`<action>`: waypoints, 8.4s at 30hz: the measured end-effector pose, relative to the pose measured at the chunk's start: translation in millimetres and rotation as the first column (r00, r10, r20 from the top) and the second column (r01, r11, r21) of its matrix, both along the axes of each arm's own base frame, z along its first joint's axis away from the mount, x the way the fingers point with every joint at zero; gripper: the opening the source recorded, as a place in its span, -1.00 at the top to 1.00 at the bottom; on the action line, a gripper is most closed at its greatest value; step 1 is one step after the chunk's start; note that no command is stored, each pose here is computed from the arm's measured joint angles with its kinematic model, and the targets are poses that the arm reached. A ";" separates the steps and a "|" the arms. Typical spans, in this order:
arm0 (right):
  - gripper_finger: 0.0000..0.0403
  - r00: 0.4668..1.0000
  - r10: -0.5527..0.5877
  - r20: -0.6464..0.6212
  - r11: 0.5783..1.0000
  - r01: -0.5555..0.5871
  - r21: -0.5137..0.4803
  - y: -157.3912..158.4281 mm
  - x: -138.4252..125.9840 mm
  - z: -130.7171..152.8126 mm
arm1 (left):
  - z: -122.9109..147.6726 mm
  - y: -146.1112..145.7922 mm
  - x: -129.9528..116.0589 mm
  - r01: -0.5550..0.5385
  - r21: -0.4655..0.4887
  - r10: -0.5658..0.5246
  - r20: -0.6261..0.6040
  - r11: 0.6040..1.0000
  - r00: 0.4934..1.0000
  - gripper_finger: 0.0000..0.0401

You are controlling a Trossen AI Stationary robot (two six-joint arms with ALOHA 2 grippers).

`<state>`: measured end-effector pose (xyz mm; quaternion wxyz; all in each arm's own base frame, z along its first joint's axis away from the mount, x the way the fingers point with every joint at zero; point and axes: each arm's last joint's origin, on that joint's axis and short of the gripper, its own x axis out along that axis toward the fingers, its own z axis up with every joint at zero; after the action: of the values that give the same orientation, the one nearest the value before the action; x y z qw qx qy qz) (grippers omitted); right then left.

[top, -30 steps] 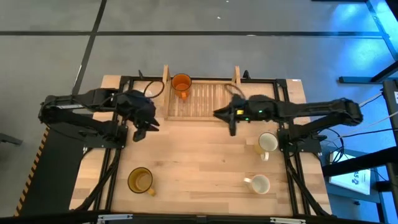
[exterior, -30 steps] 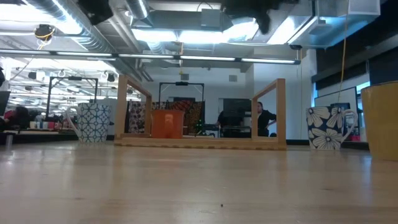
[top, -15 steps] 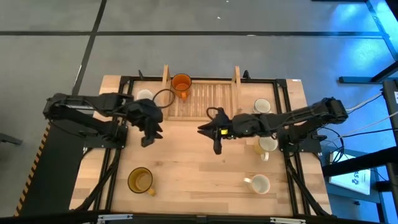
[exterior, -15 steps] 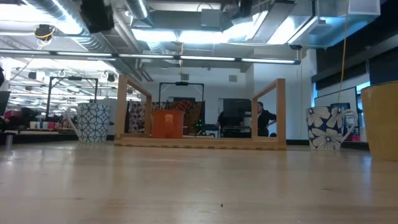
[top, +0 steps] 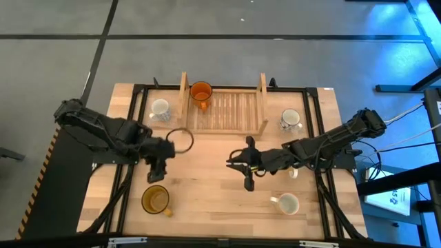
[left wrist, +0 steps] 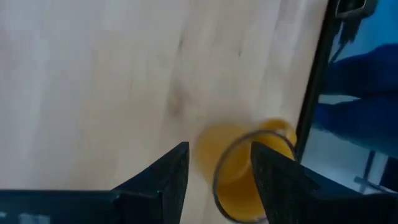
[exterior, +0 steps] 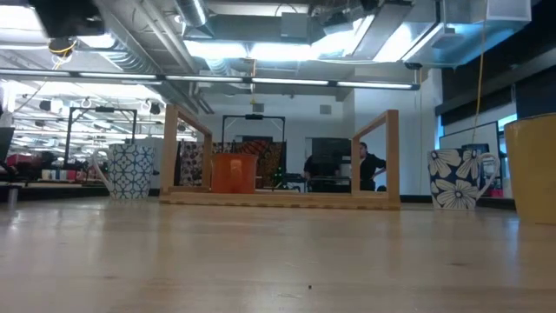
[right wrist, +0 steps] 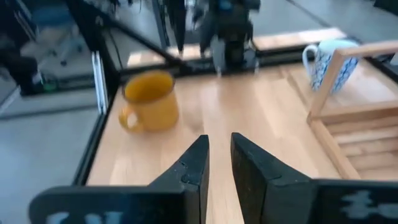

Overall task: Place coffee mugs
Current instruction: Put the dark yellow mug on the shelf

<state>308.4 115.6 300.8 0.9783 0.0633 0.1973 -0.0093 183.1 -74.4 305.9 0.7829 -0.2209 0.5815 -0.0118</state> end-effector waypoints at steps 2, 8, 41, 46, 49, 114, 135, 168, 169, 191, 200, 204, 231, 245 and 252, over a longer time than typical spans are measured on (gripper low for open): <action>0.72 0.998 0.007 -0.057 1.000 -0.009 -0.025 1.1 -3.1 -5.2 | -1.4 -9.7 -7.8 -0.030 -0.007 0.030 -0.057 1.000 0.998 0.17; 0.72 0.986 -0.006 -0.167 0.997 -0.007 -0.073 -2.4 -8.3 -15.1 | -16.2 -37.6 -29.4 -0.120 0.003 0.119 -0.172 0.993 0.978 0.17; 0.72 0.981 -0.035 -0.189 0.998 0.023 -0.066 -3.4 -9.8 -17.3 | -119.5 -63.3 -28.1 -0.045 0.055 0.056 -0.197 0.997 0.979 0.68; 0.72 0.981 -0.060 -0.184 0.997 0.052 -0.050 -3.8 -9.7 -17.2 | -120.2 -57.5 -14.2 0.034 0.063 -0.022 -0.171 0.997 0.985 0.91; 0.72 0.979 -0.099 -0.178 0.995 0.095 -0.028 -4.3 -9.8 -17.0 | -107.2 -44.0 1.1 0.014 0.081 -0.004 -0.123 0.997 0.992 0.91; -0.10 0.904 -0.238 -0.354 0.893 0.347 0.288 -17.8 -13.7 -27.5 | 28.3 12.5 123.7 0.071 0.419 -0.167 0.197 0.905 0.966 0.56; -0.10 0.619 -0.302 -0.725 0.742 0.630 0.229 -59.0 93.8 -46.5 | -14.1 9.2 -34.9 -0.243 0.395 0.044 0.449 0.886 0.892 0.56; 0.92 0.491 -0.389 -0.779 0.661 0.738 0.135 -64.8 117.0 -95.8 | -14.4 8.4 -32.1 -0.175 0.486 -0.066 0.439 0.856 0.896 0.56; 0.95 0.487 -0.409 -0.772 0.661 0.741 0.118 -69.4 117.4 -90.8 | -14.4 8.4 -32.2 -0.175 0.485 -0.066 0.439 0.857 0.896 0.56; 0.96 0.290 -0.736 -0.612 0.373 0.928 -0.009 -260.0 91.2 -28.6 | -12.0 7.2 -29.5 -0.218 0.448 -0.028 0.481 0.867 0.876 0.56; 0.97 0.309 -0.717 -0.625 0.343 0.937 0.070 -311.8 81.0 -38.0 | -11.4 8.0 -29.2 -0.242 0.463 -0.021 0.493 0.852 0.870 0.56; 0.95 0.316 -0.690 -0.652 0.338 0.936 0.096 -321.7 85.0 -52.7 | -11.3 8.1 -29.2 -0.246 0.467 -0.020 0.495 0.849 0.869 0.56; 0.91 0.279 -0.673 -0.685 0.247 0.958 0.147 -350.4 91.3 -91.8 | -11.6 9.0 -29.7 -0.279 0.459 0.014 0.502 0.844 0.865 0.56; 0.91 0.285 -0.670 -0.686 0.242 0.957 0.161 -355.0 89.6 -91.9 | -11.5 9.2 -29.7 -0.299 0.447 0.035 0.509 0.843 0.860 0.56; 0.78 0.294 -0.679 -0.673 0.240 0.955 0.174 -355.6 91.2 -90.9 | -11.5 9.2 -29.7 -0.298 0.447 0.035 0.509 0.843 0.860 0.56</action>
<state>399.6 -240.0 209.9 0.6637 0.4357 0.3499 -0.4973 153.4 -65.3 294.4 0.9302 -0.0465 0.3278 0.1585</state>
